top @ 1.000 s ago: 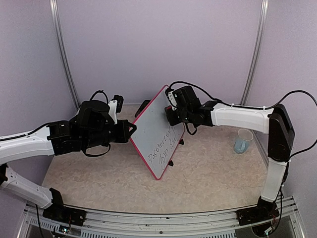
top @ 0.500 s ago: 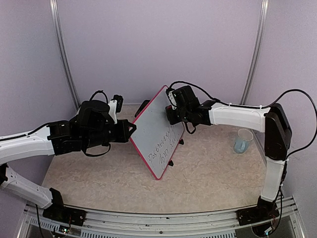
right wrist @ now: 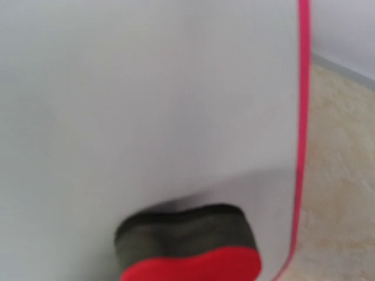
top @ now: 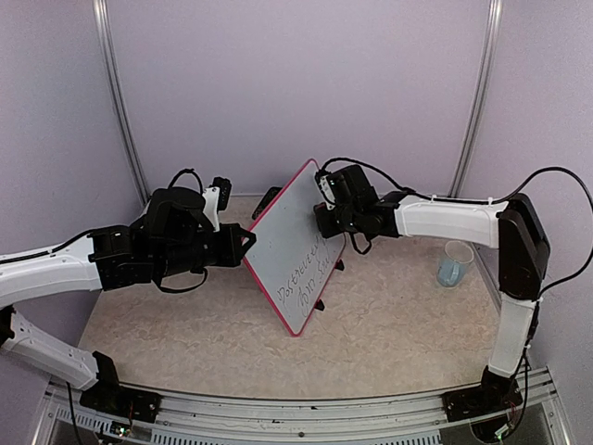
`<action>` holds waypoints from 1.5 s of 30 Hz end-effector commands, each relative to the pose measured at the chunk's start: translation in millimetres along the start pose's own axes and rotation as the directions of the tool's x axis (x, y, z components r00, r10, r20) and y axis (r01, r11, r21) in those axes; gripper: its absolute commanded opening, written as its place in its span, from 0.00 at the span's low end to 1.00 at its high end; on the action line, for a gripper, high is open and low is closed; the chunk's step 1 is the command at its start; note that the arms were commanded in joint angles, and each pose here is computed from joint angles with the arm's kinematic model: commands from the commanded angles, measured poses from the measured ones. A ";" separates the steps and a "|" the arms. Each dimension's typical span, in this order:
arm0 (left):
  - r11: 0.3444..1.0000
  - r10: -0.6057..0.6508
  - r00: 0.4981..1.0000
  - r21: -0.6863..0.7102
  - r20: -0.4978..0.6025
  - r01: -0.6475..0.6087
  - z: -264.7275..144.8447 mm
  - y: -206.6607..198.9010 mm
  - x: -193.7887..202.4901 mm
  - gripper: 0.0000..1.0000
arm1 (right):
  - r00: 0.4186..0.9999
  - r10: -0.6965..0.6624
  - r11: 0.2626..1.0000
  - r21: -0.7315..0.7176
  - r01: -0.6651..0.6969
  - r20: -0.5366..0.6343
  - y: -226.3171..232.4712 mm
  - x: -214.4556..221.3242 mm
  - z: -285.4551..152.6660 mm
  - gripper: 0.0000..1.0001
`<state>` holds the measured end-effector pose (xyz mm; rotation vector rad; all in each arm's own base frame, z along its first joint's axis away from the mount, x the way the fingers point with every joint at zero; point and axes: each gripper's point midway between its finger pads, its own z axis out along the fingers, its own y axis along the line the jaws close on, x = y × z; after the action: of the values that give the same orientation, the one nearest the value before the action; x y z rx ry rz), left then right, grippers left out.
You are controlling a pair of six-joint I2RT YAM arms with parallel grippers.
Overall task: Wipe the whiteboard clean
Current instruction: Erase the whiteboard at the center of the board.
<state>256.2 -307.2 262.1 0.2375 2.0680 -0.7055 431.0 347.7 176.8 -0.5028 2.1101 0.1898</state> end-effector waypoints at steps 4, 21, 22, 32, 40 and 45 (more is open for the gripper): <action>0.994 0.074 0.996 0.084 -0.059 -0.069 1.1 -18.0 16.0 0.00 | 0.985 0.029 0.992 -0.126 -0.008 0.169 24.4 -65.3 -52.5 0.26; 0.995 0.063 0.996 0.085 -0.056 -0.058 -4.0 -15.9 15.9 0.00 | 0.998 0.052 0.998 -0.038 -0.053 -0.025 0.1 6.6 31.1 0.26; 0.995 0.063 0.996 0.085 -0.055 -0.058 -4.0 -16.1 15.7 0.00 | 0.998 0.053 0.998 -0.039 -0.055 -0.030 -1.0 9.2 33.3 0.26; 0.994 0.072 0.996 0.086 -0.056 -0.067 -0.8 -16.7 16.6 0.00 | 0.998 0.010 0.994 -0.105 -0.004 0.060 23.9 -20.8 -0.9 0.26; 0.994 0.073 0.996 0.086 -0.055 -0.068 -1.0 -16.9 16.4 0.00 | 0.987 -0.003 0.985 -0.169 0.031 0.162 52.2 -53.2 -53.0 0.26; 0.994 0.073 0.996 0.085 -0.053 -0.068 -1.4 -16.4 16.2 0.00 | 0.981 0.013 0.979 -0.202 0.028 0.196 56.8 -57.9 -70.2 0.27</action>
<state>255.2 -308.4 262.7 0.2537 2.0618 -0.7087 394.5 384.7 238.4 -0.5766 1.9714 0.3509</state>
